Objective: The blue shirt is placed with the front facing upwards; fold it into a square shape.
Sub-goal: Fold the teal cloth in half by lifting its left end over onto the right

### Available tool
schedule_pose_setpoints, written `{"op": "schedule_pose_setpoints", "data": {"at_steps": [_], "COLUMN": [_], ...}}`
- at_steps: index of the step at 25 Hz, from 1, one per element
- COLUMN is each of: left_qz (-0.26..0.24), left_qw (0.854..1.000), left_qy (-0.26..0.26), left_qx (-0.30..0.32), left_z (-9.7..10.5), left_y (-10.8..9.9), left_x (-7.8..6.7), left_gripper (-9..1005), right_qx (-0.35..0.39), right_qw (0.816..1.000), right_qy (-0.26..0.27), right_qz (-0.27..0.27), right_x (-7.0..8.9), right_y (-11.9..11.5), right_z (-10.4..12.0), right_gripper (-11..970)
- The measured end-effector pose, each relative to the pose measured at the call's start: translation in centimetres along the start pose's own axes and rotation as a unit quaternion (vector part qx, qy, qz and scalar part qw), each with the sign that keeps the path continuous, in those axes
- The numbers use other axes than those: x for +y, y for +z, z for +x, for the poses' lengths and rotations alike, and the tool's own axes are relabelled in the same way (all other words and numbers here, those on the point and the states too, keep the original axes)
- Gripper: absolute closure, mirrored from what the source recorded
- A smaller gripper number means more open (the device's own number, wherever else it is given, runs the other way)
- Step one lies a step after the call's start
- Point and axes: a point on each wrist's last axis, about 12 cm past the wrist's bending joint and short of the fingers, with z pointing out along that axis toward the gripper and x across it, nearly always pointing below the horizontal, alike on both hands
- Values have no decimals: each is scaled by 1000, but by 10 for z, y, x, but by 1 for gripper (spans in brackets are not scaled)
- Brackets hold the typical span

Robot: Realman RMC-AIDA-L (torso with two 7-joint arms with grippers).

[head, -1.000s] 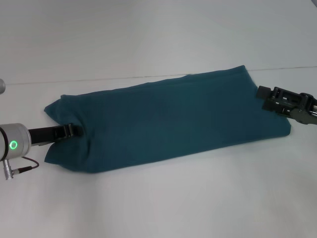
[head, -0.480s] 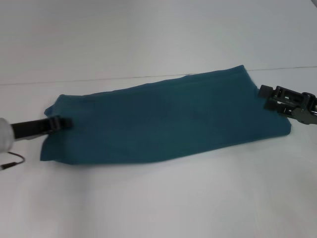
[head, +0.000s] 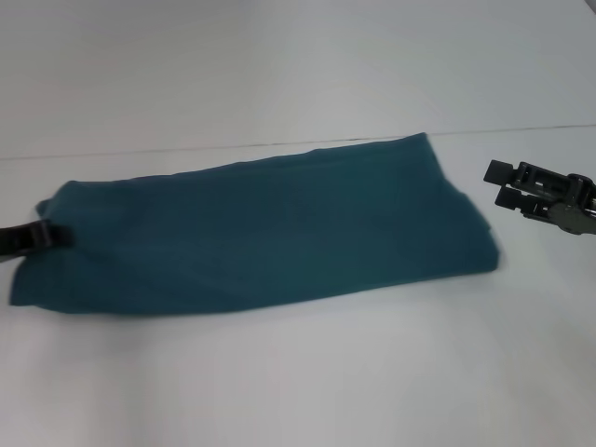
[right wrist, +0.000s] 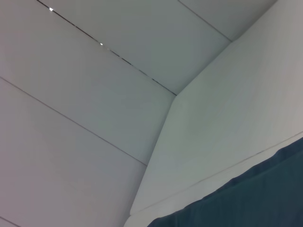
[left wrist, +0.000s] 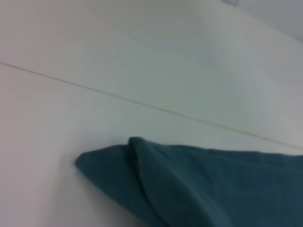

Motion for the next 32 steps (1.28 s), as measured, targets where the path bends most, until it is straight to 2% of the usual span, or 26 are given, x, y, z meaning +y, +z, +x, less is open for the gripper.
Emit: {"op": "schedule_pose_setpoints", "data": {"at_steps": [5, 9, 23, 27, 32], "left_qz": [-52, -77, -134, -126, -104], "left_qw": [998, 996, 989, 990, 990], "left_qy": [36, 52, 57, 65, 89], "left_qx": [10, 16, 0, -5, -12], "left_z": [-15, -23, -33, -41, -54], "left_y": [-8, -13, -25, -31, -39], "left_x": [13, 17, 31, 19, -12], "left_gripper": [896, 896, 897, 897, 897], "right_qx": [0, 0, 1, 1, 1], "right_qw": [1000, 1000, 1000, 1000, 1000], "right_qy": [2, 3, 0, 0, 0], "right_qz": [0, 1, 2, 1, 1], "right_x": [0, -1, -1, 0, -1], "right_y": [0, -1, 2, 2, 2], "right_z": [0, 1, -1, -1, -1], "right_gripper": [103, 104, 107, 108, 110]}}
